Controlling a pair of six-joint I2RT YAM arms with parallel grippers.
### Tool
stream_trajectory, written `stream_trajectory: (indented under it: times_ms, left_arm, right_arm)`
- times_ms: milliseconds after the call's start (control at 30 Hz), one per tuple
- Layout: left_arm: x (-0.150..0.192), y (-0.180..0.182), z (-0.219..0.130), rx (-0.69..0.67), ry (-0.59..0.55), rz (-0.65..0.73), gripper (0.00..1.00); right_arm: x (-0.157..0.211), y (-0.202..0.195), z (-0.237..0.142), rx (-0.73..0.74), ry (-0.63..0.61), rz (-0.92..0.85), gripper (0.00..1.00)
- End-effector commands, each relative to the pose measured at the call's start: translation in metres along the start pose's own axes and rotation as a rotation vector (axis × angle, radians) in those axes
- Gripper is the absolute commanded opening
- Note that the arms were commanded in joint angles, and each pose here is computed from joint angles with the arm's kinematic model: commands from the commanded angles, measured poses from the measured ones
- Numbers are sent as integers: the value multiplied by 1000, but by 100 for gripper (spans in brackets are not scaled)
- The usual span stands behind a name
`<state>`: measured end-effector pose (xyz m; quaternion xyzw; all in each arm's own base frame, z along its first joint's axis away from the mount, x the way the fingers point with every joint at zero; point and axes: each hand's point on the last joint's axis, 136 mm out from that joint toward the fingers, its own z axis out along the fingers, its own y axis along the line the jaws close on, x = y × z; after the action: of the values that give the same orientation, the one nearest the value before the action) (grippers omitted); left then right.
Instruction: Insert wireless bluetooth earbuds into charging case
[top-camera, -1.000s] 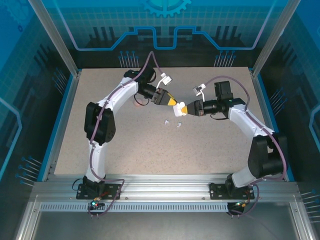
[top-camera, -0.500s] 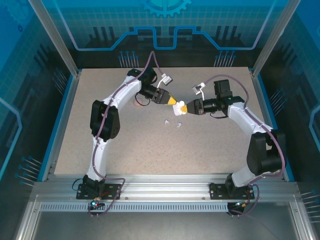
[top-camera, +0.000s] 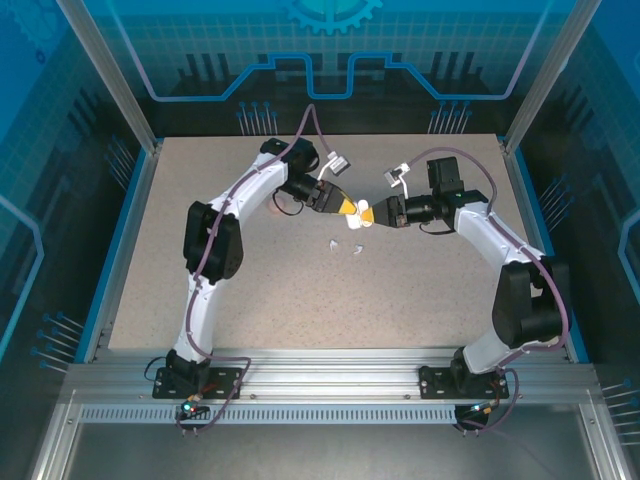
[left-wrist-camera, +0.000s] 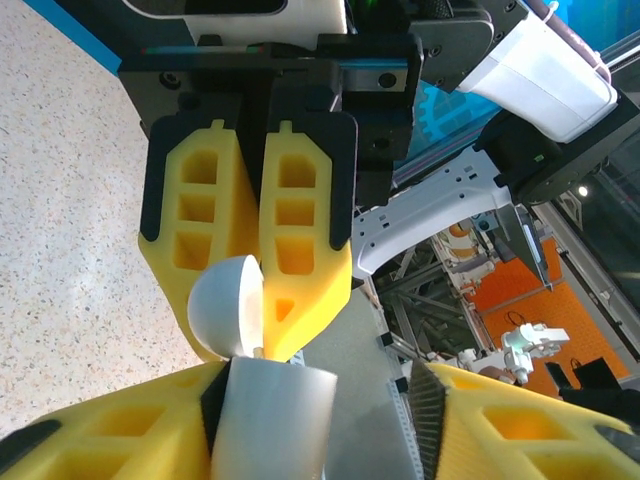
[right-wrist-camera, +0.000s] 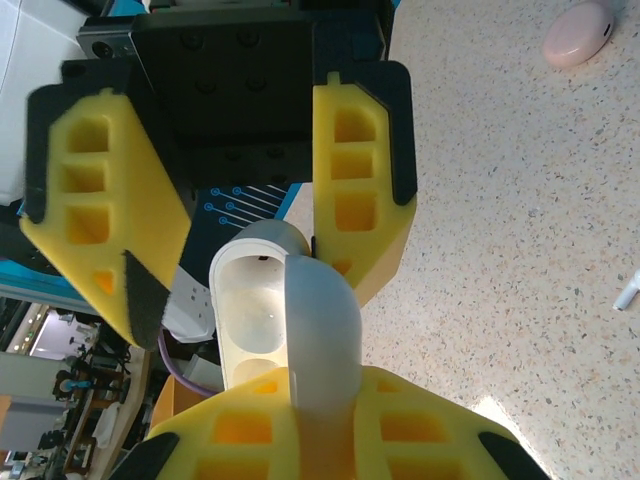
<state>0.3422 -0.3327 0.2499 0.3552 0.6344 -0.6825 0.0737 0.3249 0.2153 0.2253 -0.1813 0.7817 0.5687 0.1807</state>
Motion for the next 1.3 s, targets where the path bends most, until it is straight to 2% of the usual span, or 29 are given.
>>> stream_trajectory:
  times_ms: [0, 300, 467, 600, 800, 867, 933, 1000, 1267]
  left_arm:
    - [-3, -4, 3, 31, -13, 13, 46]
    - [-2, -1, 4, 35, -14, 3, 26]
    - [-3, -1, 3, 38, -17, -2, 10]
    - [-4, -3, 3, 37, -17, 4, 0]
    - [-8, -7, -4, 23, -26, 9, 0]
    - [-8, -6, -6, 1, -15, 12, 0]
    - [-7, 0, -6, -48, 7, 8, 0]
    - [-6, 15, -6, -154, 30, 9, 0]
    - [-20, 31, -18, -442, 2, 72, 0]
  right_arm:
    - [-8, 3, -5, -6, -14, -13, 10]
    - [-10, 3, -5, -2, -17, -15, 10]
    - [-14, 5, -7, 6, -23, -22, 11]
    - [-21, 7, -10, 42, -49, -29, 25]
    - [-38, 24, -27, 102, -133, -57, 54]
    - [-41, 31, -33, 125, -158, -69, 60]
    - [-43, 36, -39, 147, -184, -74, 63]
    - [-44, 39, -45, 173, -211, -76, 64]
    - [-42, 30, -66, 315, -330, -4, 65]
